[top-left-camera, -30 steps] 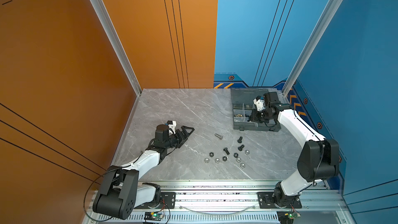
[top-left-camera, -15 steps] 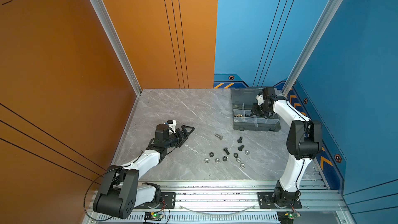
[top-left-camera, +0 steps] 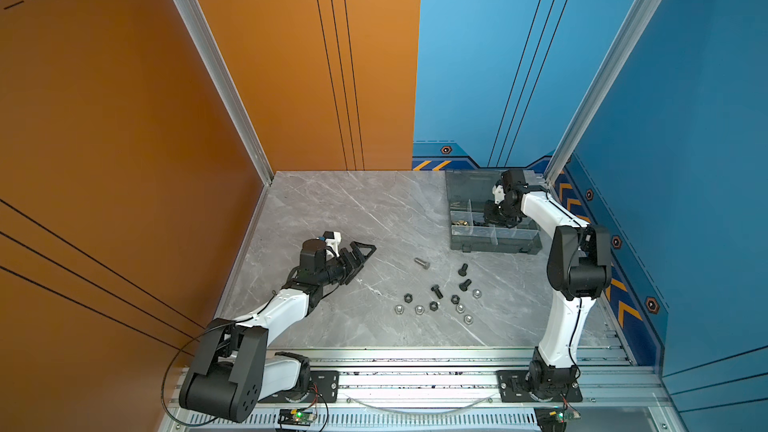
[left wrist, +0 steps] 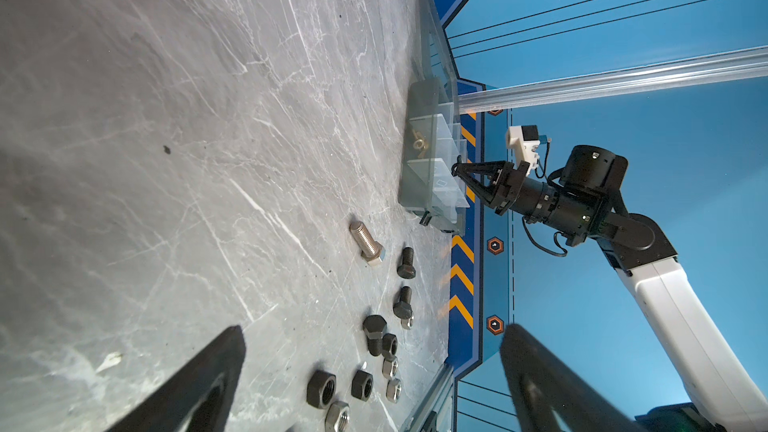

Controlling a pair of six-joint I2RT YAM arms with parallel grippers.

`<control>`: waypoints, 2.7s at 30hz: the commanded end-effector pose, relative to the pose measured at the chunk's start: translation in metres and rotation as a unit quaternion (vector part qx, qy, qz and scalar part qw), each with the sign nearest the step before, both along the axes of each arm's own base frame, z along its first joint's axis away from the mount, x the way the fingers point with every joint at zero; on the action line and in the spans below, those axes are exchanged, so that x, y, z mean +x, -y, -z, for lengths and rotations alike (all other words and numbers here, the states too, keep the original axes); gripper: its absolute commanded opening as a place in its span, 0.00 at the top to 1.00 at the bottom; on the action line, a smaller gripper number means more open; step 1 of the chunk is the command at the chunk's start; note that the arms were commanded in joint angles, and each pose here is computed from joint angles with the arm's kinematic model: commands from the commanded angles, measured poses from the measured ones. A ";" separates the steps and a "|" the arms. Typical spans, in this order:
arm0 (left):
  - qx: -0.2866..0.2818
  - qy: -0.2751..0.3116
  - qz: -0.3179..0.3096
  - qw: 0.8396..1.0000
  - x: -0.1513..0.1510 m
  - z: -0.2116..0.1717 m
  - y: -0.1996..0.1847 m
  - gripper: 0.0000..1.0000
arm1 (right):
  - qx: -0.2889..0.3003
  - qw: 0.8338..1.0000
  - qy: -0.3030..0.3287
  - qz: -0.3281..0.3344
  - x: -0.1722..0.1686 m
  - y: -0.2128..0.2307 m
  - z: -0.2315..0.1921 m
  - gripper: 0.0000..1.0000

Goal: Sort the screws and nuts into containers
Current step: 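Move the right gripper back over the pile of nuts and bolts, then lower the right gripper and grasp a black hex bolt by its head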

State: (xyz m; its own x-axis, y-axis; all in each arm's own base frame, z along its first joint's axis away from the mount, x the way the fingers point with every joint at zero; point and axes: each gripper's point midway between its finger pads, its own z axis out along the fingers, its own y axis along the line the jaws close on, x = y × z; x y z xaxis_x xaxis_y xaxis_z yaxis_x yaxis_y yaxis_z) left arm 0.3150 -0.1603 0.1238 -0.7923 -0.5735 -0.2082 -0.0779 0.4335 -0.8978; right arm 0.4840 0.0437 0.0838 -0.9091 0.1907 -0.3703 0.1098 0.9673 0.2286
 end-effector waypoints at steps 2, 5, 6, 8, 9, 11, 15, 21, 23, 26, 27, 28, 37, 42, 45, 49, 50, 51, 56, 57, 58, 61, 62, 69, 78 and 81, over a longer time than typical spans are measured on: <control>-0.005 0.016 0.006 1.000 0.005 -0.011 0.004 0.02 | -0.023 1.000 0.001 -0.008 0.001 0.002 -0.008 0.68; -0.004 0.017 0.007 1.000 0.005 -0.011 0.005 0.02 | -0.023 1.000 0.009 -0.013 0.000 0.001 -0.016 0.65; -0.003 0.016 0.006 1.000 0.004 -0.010 0.004 0.02 | -0.024 0.999 0.014 -0.017 -0.001 0.000 -0.020 0.65; -0.003 0.015 0.005 1.000 0.004 -0.009 0.004 0.02 | -0.027 0.999 0.026 -0.027 -0.005 -0.004 -0.027 0.64; -0.002 0.014 0.005 1.000 0.004 -0.008 0.004 0.02 | -0.027 0.999 0.031 -0.032 -0.008 -0.007 -0.031 0.64; -0.002 0.013 0.004 1.000 0.005 -0.008 0.004 0.02 | -0.024 0.998 0.037 -0.043 -0.015 -0.013 -0.039 0.64; -0.003 0.016 0.006 1.000 0.005 -0.009 0.004 0.02 | -0.014 0.997 0.035 -0.074 -0.038 -0.031 -0.050 0.63; -0.003 0.016 0.006 1.000 0.004 -0.009 0.004 0.02 | 0.012 0.988 0.023 -0.153 -0.083 -0.071 -0.052 0.63; -0.003 0.015 0.006 1.000 0.004 -0.009 0.004 0.02 | 0.020 0.984 0.019 -0.174 -0.097 -0.081 -0.052 0.62; -0.003 0.015 0.005 1.000 0.004 -0.009 0.004 0.02 | 0.024 0.979 0.015 -0.202 -0.117 -0.095 -0.051 0.62; -0.003 0.016 0.005 1.000 0.005 -0.009 0.004 0.02 | 0.026 0.977 0.013 -0.211 -0.124 -0.100 -0.051 0.62; -0.003 0.015 0.006 1.000 0.004 -0.009 0.005 0.02 | 0.026 0.975 0.012 -0.219 -0.130 -0.104 -0.051 0.62; -0.003 0.014 0.005 1.000 0.004 -0.009 0.005 0.02 | 0.009 0.959 -0.009 -0.284 -0.170 -0.141 -0.033 0.61; -0.003 0.011 0.005 1.000 0.004 -0.007 0.005 0.02 | 0.010 0.954 -0.018 -0.299 -0.181 -0.155 -0.024 0.60; -0.003 0.008 0.004 1.000 0.005 -0.006 0.005 0.02 | 0.008 0.953 -0.021 -0.303 -0.185 -0.162 -0.021 0.60; -0.003 0.006 0.006 1.000 0.005 -0.005 0.006 0.02 | 0.010 0.951 -0.024 -0.308 -0.190 -0.169 -0.020 0.59; -0.003 0.005 0.006 1.000 0.005 -0.004 0.007 0.02 | 0.010 0.950 -0.026 -0.310 -0.191 -0.170 -0.019 0.59; -0.003 0.006 0.006 1.000 0.005 -0.005 0.007 0.02 | 0.010 0.950 -0.026 -0.310 -0.191 -0.171 -0.020 0.58; -0.002 0.007 0.008 1.000 0.006 -0.005 0.008 0.02 | 0.004 0.952 -0.035 -0.305 -0.196 -0.167 -0.018 0.57; -0.002 0.007 0.007 1.000 0.006 -0.006 0.008 0.02 | 0.003 0.952 -0.035 -0.304 -0.197 -0.166 -0.017 0.57; -0.002 0.007 0.007 1.000 0.006 -0.006 0.008 0.02 | 0.000 0.953 -0.036 -0.302 -0.198 -0.164 -0.017 0.57; -0.001 0.006 0.009 1.000 0.006 -0.004 0.009 0.02 | -0.006 0.953 -0.035 -0.301 -0.200 -0.161 -0.018 0.57; -0.001 0.005 0.010 1.000 0.006 -0.004 0.009 0.02 | -0.009 0.953 -0.036 -0.300 -0.201 -0.159 -0.018 0.56; 0.001 0.003 0.011 1.000 0.006 -0.001 0.010 0.02 | -0.019 0.954 -0.031 -0.298 -0.200 -0.155 -0.020 0.54; 0.002 0.004 0.011 1.000 0.006 -0.001 0.010 0.02 | -0.021 0.954 -0.032 -0.299 -0.200 -0.154 -0.018 0.49; 0.001 0.005 0.011 1.000 0.006 -0.002 0.010 0.02 | -0.015 0.952 -0.032 -0.303 -0.201 -0.157 -0.018 0.49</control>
